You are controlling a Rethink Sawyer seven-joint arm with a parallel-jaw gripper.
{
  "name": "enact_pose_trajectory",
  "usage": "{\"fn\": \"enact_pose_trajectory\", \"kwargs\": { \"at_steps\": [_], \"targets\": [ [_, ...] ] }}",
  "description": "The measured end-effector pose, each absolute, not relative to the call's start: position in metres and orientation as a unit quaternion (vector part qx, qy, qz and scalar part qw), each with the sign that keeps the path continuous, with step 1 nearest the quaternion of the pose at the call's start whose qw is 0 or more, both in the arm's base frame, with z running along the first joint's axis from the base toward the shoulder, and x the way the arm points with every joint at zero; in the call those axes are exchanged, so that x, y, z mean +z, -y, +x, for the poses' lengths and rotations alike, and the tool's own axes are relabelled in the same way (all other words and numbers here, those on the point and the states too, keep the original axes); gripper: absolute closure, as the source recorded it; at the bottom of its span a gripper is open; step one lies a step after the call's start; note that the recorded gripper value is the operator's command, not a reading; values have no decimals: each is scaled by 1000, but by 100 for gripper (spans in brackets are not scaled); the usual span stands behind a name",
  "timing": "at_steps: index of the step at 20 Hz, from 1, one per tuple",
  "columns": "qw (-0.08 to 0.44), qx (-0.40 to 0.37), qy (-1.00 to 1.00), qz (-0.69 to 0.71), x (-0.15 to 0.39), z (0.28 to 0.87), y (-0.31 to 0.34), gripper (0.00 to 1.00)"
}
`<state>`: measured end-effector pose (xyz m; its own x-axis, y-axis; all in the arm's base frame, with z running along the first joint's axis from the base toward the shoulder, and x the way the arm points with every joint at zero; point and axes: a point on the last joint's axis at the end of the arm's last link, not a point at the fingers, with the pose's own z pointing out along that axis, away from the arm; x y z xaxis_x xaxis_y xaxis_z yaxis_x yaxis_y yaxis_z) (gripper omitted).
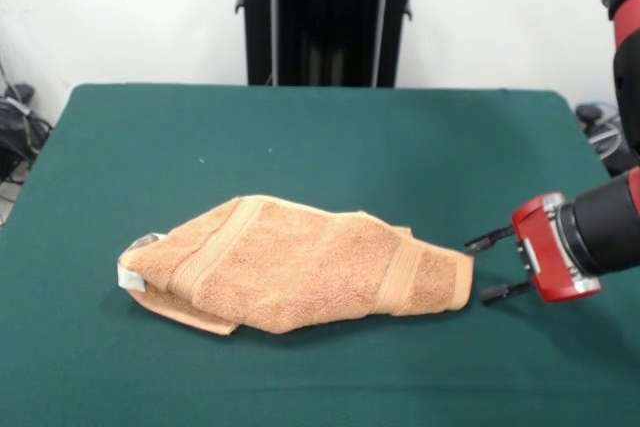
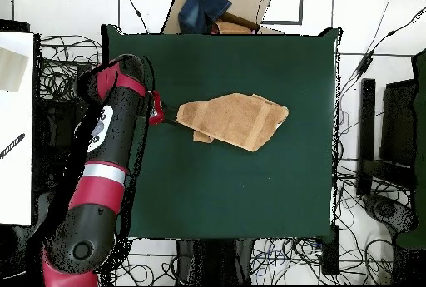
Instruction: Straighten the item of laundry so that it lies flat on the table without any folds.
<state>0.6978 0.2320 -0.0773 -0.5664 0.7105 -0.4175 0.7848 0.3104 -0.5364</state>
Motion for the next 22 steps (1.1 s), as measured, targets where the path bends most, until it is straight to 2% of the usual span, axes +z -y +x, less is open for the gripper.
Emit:
{"fn": "enact_pose_trajectory", "kwargs": {
  "at_steps": [19, 20, 22],
  "targets": [
    [60, -351, -811, 465, -76, 700, -227, 0],
    [72, -339, -816, 463, -78, 703, -226, 100],
    [75, -336, -817, 462, -80, 704, -225, 100]
  ]
}}
